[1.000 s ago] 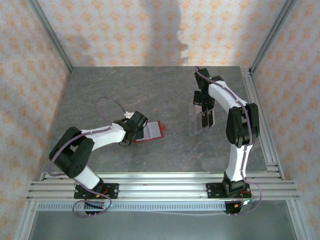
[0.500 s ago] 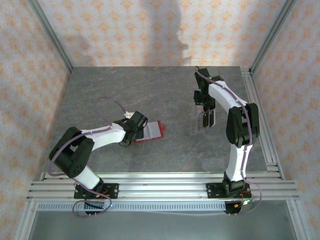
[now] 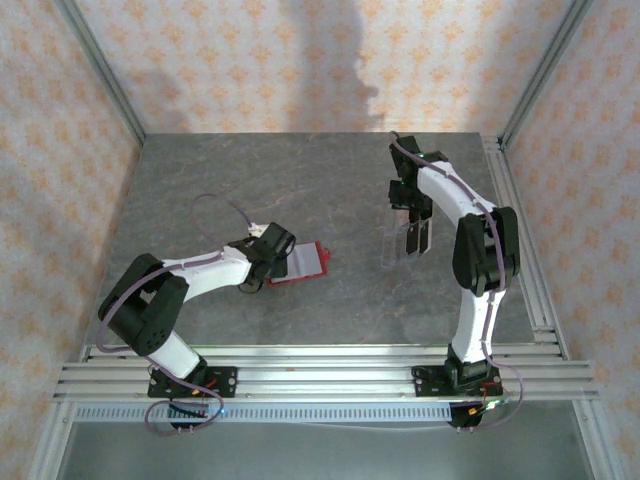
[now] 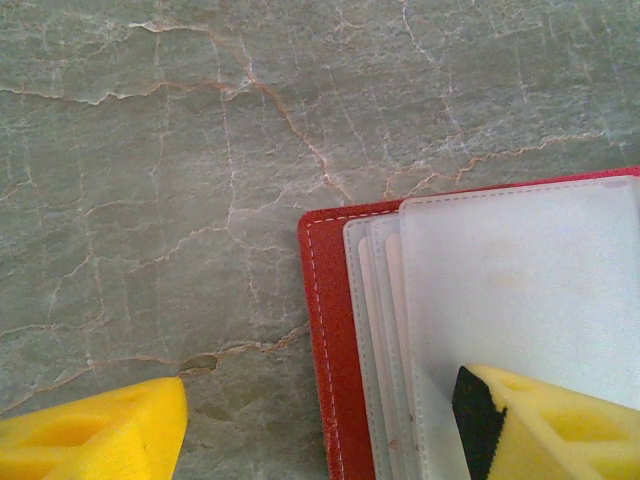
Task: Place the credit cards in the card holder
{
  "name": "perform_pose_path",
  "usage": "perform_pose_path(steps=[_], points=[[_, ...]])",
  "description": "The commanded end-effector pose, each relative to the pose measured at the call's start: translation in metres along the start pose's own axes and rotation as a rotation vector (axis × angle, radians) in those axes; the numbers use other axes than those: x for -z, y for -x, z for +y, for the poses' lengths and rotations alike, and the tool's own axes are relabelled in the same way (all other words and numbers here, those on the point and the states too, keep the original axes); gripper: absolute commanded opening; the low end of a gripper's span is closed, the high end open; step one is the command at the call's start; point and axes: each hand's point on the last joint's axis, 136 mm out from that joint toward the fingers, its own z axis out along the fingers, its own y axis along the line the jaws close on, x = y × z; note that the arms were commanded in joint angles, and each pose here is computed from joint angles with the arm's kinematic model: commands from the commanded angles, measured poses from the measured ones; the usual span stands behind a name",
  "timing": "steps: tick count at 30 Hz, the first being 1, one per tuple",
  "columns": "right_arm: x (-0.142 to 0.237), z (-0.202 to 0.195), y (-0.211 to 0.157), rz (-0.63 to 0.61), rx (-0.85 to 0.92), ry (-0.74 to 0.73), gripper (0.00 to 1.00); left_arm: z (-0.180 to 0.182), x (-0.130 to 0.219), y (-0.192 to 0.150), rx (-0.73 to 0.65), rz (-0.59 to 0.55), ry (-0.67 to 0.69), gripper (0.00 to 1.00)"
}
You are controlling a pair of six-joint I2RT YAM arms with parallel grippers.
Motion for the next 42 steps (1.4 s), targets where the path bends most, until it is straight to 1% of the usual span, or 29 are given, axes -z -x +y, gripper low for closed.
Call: perform_pose_path(steps=[1, 10, 16, 21, 26, 35, 38, 42], points=[[0.017, -0.011, 0.006, -0.033, 0.01, -0.042, 0.31, 0.002, -0.003, -0.002, -0.009, 0.012, 0.01, 0.73], [0.0, -0.013, -0.002, 0.01, 0.026, -0.073, 0.31, 0.002, -0.003, -0.002, -0.009, 0.011, 0.009, 0.72], [-0.013, -0.01, -0.006, 0.04, 0.028, -0.065, 0.31, 0.004, -0.004, -0.003, -0.009, 0.011, 0.015, 0.73], [-0.014, -0.007, -0.005, 0.037, 0.027, -0.055, 0.3, 0.004, -0.005, -0.005, -0.011, 0.012, 0.017, 0.73], [-0.016, -0.001, -0.003, 0.044, 0.028, -0.03, 0.27, 0.003, -0.006, -0.005, -0.01, 0.015, 0.012, 0.72], [-0.017, 0.0, -0.002, 0.049, 0.034, -0.027, 0.19, 0.003, -0.006, -0.004, -0.009, 0.013, 0.014, 0.72], [-0.016, -0.001, -0.002, 0.046, 0.034, -0.029, 0.15, 0.003, -0.006, -0.004, -0.009, 0.014, 0.013, 0.73], [-0.009, 0.0, 0.001, 0.03, 0.032, -0.022, 0.14, 0.003, -0.006, -0.005, -0.012, 0.015, 0.013, 0.72]])
